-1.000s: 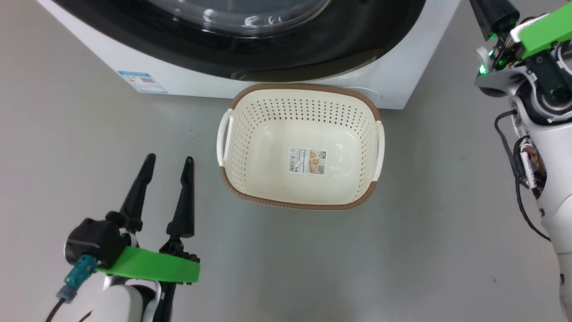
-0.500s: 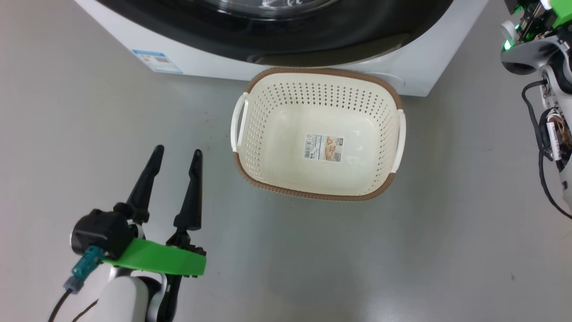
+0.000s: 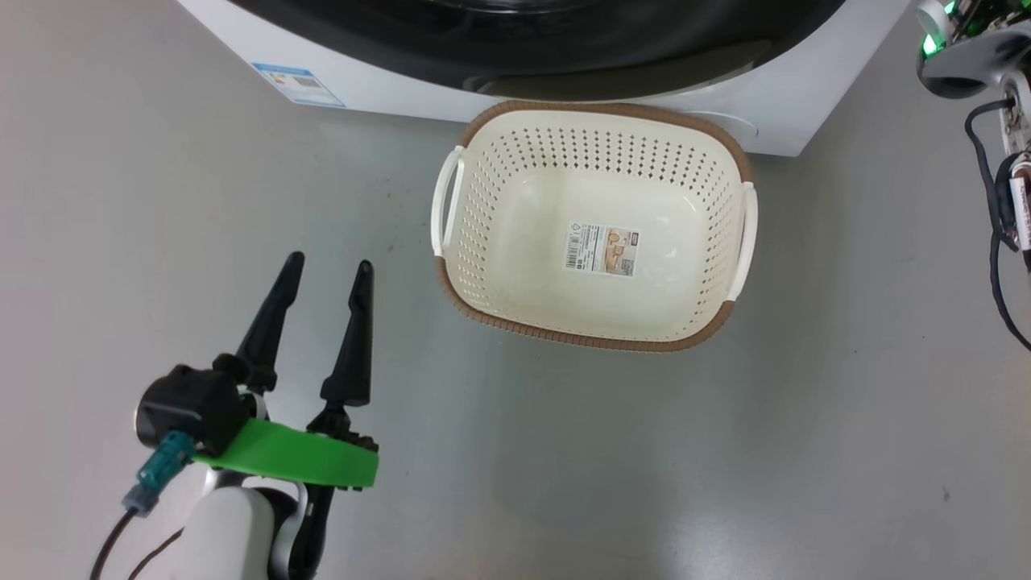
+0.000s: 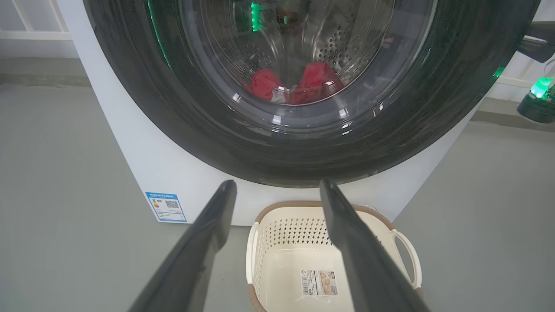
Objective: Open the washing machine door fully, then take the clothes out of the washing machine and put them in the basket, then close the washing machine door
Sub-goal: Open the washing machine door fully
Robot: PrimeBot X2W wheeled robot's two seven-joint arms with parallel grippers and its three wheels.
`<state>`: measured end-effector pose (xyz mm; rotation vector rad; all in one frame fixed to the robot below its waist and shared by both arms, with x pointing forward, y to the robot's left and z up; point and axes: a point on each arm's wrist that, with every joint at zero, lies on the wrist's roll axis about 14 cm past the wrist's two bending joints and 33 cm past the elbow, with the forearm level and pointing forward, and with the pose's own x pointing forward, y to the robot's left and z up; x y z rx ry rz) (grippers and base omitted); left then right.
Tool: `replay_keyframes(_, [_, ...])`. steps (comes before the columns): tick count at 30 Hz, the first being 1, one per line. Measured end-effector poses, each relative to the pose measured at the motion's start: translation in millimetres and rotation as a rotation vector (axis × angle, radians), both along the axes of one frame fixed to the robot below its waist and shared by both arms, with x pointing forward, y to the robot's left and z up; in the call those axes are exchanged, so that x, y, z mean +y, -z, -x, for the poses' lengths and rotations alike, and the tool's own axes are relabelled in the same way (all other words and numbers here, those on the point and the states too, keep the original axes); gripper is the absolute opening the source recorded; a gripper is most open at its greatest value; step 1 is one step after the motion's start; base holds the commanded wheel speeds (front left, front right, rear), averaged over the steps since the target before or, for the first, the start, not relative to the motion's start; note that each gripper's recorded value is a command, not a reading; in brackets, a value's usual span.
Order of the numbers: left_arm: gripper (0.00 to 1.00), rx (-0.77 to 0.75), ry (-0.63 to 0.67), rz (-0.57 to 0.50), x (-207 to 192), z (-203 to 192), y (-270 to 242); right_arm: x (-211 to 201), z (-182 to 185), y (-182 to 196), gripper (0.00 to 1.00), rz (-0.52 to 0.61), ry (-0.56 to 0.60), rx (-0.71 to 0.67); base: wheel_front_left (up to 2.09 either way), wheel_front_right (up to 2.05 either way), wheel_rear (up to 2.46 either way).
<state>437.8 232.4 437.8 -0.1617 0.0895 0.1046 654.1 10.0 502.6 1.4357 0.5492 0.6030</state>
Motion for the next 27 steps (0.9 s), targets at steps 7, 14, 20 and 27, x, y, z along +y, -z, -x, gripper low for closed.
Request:
replay_keyframes(7, [1.00, 0.012, -0.001, 0.005, -1, 0, 5, 10, 7, 3, 0.00, 0.005, -0.113, 0.023, 0.00, 0.00, 0.00])
replay_keyframes(14, [1.00, -0.005, 0.010, 0.009, -4, -6, 0, 16, 21, 2, 0.00, 0.020, -0.216, 0.028, 0.00, 0.00, 0.00])
replay_keyframes(20, [1.00, -0.016, 0.016, 0.007, -6, -7, -3, 22, 33, -5, 0.00, 0.018, -0.276, 0.022, 0.00, 0.00, 0.00])
replay_keyframes(27, [1.00, -0.033, 0.022, 0.001, -7, -9, -10, 29, 56, -5, 0.00, 0.030, -0.354, 0.029, 0.00, 0.00, 0.00])
